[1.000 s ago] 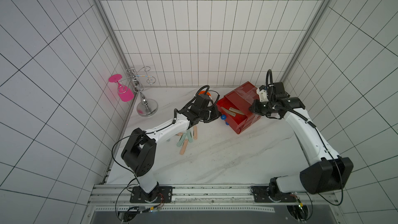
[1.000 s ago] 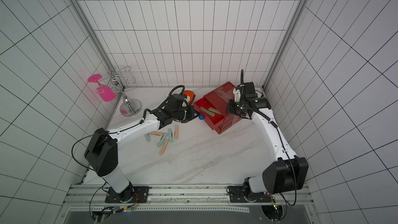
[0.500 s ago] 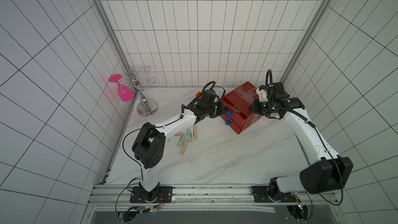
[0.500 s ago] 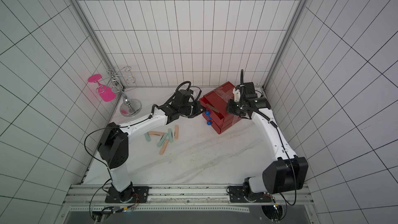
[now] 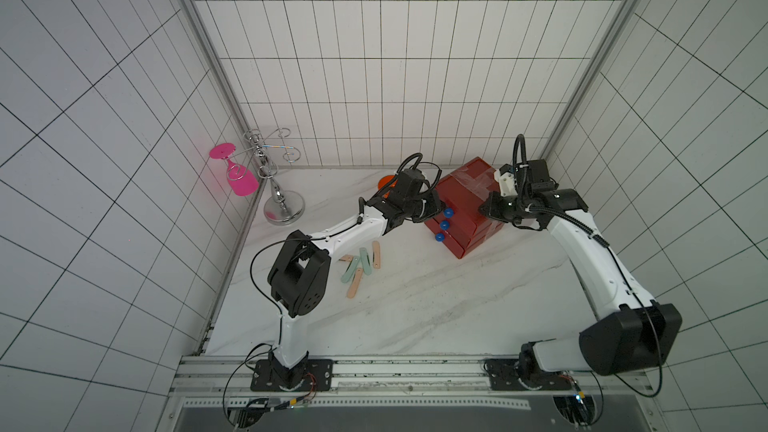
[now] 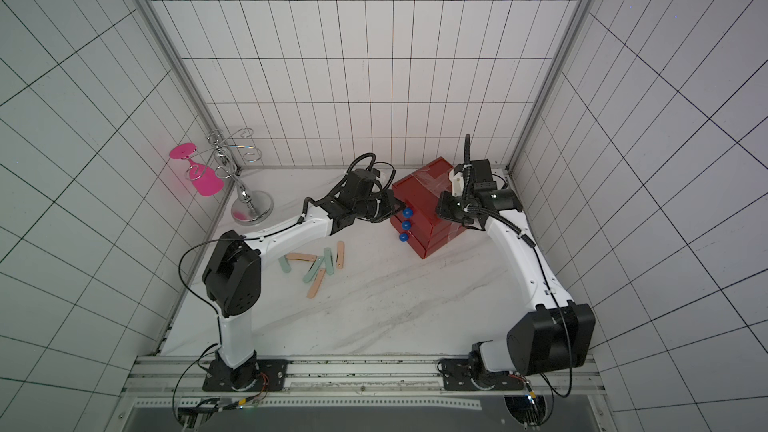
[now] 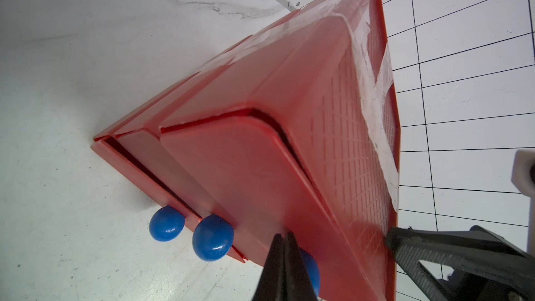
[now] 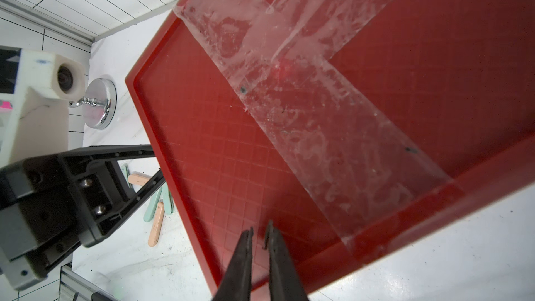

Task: Place the fruit knives into the drawer by color
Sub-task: Close the drawer in the storage box.

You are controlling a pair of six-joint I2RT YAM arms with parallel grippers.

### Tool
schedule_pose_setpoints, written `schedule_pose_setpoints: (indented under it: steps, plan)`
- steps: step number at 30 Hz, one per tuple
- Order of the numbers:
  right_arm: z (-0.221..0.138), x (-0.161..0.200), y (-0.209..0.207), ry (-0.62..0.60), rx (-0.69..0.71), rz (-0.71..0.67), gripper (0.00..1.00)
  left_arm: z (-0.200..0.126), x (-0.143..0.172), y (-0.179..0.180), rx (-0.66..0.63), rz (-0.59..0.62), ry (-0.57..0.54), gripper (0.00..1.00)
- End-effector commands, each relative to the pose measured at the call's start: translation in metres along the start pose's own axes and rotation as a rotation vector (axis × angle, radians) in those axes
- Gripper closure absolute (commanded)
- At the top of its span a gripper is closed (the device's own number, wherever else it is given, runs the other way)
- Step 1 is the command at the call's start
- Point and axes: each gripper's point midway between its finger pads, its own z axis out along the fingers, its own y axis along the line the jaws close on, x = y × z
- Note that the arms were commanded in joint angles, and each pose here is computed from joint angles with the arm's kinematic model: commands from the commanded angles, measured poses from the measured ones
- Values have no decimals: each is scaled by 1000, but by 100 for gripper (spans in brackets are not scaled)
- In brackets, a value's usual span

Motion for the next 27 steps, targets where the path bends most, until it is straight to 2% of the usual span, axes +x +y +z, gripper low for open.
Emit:
schedule_pose_setpoints:
  steps: [1, 10, 21, 27]
  plan:
    - [26, 89, -53, 365, 188, 96, 85, 15, 16, -11, 35, 1, 44, 92]
    - [26, 87, -53, 359, 189, 96, 85, 10, 17, -14, 45, -3, 26, 89]
    - [23, 81, -49, 338, 181, 98, 85, -37, 20, -5, 90, -22, -89, 71]
    - [22, 79, -49, 332, 183, 96, 85, -32, 34, 9, 143, -86, -76, 67]
